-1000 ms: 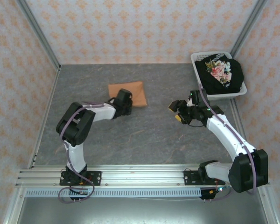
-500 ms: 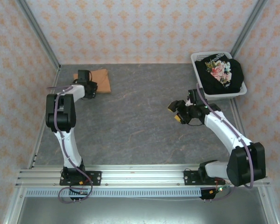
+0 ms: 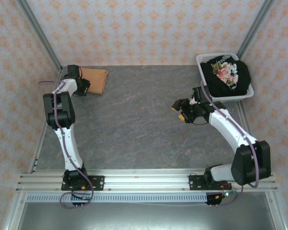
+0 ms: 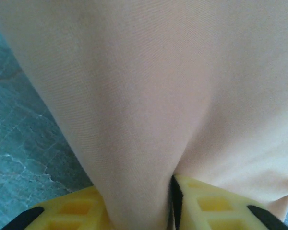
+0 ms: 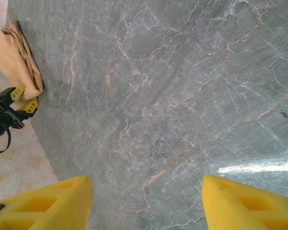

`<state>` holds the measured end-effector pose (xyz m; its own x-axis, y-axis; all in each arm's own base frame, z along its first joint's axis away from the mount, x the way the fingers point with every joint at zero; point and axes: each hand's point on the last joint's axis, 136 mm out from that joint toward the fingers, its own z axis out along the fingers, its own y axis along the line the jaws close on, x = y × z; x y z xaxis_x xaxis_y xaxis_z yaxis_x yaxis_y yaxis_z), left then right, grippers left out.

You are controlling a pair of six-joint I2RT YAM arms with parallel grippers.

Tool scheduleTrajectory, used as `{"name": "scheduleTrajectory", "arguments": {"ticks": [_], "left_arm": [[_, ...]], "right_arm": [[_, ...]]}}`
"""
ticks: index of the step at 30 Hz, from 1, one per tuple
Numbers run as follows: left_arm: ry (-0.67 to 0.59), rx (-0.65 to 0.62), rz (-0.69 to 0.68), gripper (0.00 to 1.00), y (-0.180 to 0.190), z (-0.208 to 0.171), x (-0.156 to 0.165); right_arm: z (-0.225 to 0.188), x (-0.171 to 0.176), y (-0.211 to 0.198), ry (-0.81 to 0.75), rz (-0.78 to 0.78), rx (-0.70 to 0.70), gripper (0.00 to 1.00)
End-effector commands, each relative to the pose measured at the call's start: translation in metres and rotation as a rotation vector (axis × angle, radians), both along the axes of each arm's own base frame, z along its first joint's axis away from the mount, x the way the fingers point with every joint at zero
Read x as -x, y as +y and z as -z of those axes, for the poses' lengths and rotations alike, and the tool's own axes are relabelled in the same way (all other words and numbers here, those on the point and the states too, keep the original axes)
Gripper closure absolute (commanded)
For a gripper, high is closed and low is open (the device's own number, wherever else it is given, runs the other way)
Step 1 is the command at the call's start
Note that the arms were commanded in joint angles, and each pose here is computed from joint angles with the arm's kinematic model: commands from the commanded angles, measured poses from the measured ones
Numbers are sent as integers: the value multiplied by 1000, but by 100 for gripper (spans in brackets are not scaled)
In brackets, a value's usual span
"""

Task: Fold and stack the t-shirts

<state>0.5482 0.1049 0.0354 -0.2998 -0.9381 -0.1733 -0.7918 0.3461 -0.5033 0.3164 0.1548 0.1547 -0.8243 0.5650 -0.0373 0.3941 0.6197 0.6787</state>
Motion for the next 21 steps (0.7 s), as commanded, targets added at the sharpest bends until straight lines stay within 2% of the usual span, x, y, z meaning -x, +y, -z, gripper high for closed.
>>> {"name": "scheduleTrajectory", "arguments": {"ticks": [1, 5, 8, 9, 10, 11, 15, 19, 21], "left_arm": [[-114, 44, 43, 48, -17, -25, -9], [-224, 110, 43, 34, -33, -54, -9], [-271, 116, 57, 24, -44, -78, 0], [-278, 111, 61, 17, -45, -86, 5], [-293, 103, 69, 9, -48, -97, 10], [-301, 92, 81, 0, -51, -106, 16], [-337, 26, 181, 0, -75, -162, 46], [-306, -177, 275, 0, -92, -208, 93], [-321, -186, 288, 0, -100, -220, 109]], "right_arm": [[-29, -17, 5, -113, -21, -32, 38], [-69, -36, 6, -284, 23, -84, 36], [-88, -46, 6, -342, 59, -109, 32], [-92, -47, 5, -349, 68, -112, 28], [-96, -49, 4, -359, 78, -114, 4], [-100, -50, 3, -365, 84, -114, 1], [-110, -51, -8, -372, 111, -64, 1], [-123, -45, -27, -405, 136, 45, 1], [-129, -41, -39, -420, 162, 107, 1]]}}
